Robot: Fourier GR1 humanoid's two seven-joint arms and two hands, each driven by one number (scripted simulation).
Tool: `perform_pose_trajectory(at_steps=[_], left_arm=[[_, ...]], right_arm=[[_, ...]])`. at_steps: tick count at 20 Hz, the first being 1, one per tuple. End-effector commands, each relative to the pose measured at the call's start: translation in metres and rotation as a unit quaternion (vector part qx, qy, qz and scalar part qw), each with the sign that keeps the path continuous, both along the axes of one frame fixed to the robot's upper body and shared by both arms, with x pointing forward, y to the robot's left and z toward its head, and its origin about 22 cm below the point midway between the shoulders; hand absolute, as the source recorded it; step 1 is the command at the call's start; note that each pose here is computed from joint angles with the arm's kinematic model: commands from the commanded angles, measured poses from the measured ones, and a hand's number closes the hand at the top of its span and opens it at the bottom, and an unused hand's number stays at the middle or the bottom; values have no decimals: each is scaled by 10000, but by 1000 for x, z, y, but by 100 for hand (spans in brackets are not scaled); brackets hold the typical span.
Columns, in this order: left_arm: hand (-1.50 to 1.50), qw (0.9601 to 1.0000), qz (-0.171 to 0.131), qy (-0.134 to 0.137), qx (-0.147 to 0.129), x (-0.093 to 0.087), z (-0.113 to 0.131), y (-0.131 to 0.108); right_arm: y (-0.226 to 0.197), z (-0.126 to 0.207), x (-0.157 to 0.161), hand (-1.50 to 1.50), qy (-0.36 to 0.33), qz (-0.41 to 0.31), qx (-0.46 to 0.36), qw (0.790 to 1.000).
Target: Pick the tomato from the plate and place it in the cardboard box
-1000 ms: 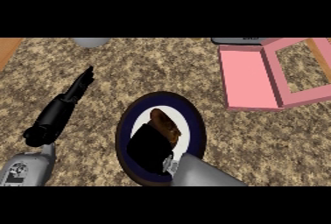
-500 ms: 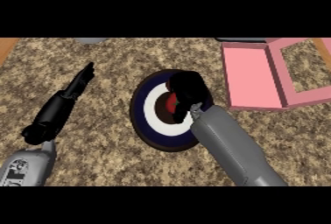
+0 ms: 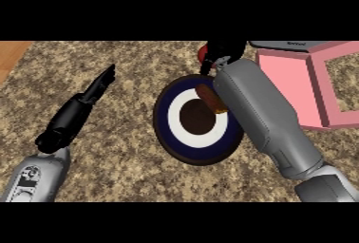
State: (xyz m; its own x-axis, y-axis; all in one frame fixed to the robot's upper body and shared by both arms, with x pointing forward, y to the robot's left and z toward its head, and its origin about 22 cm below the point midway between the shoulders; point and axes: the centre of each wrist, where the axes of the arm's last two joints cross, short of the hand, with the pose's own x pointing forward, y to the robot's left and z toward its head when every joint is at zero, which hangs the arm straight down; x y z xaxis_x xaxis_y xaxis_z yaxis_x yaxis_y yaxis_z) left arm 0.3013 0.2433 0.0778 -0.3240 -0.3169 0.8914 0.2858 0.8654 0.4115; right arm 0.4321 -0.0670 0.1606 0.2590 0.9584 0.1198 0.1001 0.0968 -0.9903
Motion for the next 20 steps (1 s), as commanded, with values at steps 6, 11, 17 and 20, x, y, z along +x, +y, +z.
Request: perform_pose_trajectory(at_steps=[6,11,17,20], left_arm=[[0,10000,11,33,0,1,-4,4],[0,10000,74,66,0,3,-9,0],[0,9997,251,74,19,2,-9,13],[0,9997,210,69,-67,-1,-10,8]], right_arm=[[-9,64,25,150,-1598,-1750,419,9706],[-39,92,38,150,-2029,-2570,586,9431],[-80,97,47,150,-2222,-3141,666,9206],[-104,94,51,150,-2145,-3316,509,9173]])
